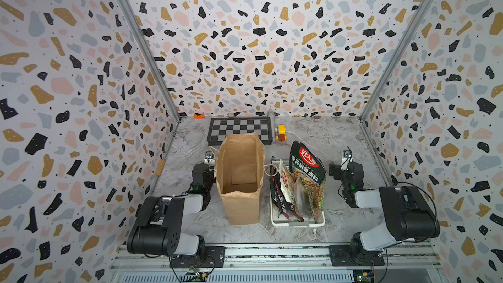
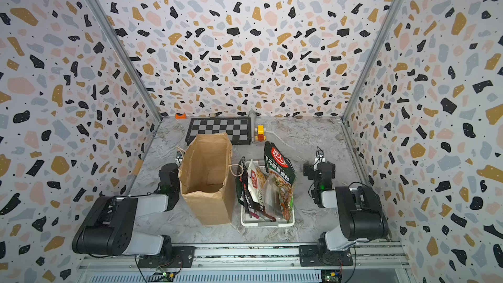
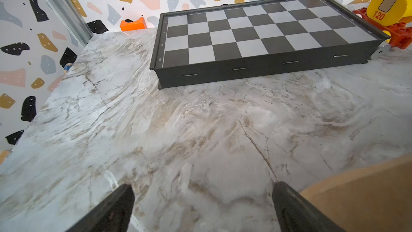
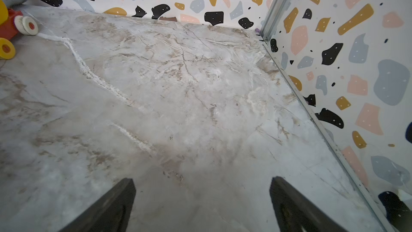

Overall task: Place the condiment packets inside the bag
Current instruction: Move the storage box to the center of the board.

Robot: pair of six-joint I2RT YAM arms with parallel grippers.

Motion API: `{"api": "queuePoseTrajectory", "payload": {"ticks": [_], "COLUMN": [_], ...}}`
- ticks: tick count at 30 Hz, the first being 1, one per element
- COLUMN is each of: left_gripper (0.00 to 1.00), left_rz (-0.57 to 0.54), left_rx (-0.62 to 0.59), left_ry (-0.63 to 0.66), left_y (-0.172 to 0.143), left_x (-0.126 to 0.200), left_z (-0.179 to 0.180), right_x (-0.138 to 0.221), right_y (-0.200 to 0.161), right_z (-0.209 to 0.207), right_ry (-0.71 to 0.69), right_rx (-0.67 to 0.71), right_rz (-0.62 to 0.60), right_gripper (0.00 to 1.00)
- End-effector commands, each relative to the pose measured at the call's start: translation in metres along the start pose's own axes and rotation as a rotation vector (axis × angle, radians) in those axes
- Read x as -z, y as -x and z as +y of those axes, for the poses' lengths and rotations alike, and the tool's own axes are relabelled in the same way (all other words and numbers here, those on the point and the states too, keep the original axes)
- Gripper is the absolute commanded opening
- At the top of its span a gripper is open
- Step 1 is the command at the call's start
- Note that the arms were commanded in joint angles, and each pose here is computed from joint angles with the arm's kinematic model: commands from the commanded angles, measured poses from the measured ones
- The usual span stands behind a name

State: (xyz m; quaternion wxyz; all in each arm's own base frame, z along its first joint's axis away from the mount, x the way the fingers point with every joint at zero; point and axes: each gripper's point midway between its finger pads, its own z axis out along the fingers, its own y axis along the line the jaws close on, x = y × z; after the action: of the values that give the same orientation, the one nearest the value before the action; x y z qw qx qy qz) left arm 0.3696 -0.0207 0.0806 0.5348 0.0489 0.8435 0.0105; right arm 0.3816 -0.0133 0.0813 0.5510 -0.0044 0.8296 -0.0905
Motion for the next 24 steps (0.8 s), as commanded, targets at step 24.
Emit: {"api": "queuePoseTrajectory", "payload": {"ticks": [24], "left_gripper": [1.00], "left_rz": [-0.061], "left_rx": [0.000], "left_ry": [0.013], "left_y": [0.0179], "left_x": [0.0019], "left_z": [0.0020], "right_x": [0.0007], "right_y": [0.0038], "right_z": [0.0013], "right_ry": [0.003], "right_rx": [-0.002], "right_rz": [-0.014], "right_gripper": [1.00]}}
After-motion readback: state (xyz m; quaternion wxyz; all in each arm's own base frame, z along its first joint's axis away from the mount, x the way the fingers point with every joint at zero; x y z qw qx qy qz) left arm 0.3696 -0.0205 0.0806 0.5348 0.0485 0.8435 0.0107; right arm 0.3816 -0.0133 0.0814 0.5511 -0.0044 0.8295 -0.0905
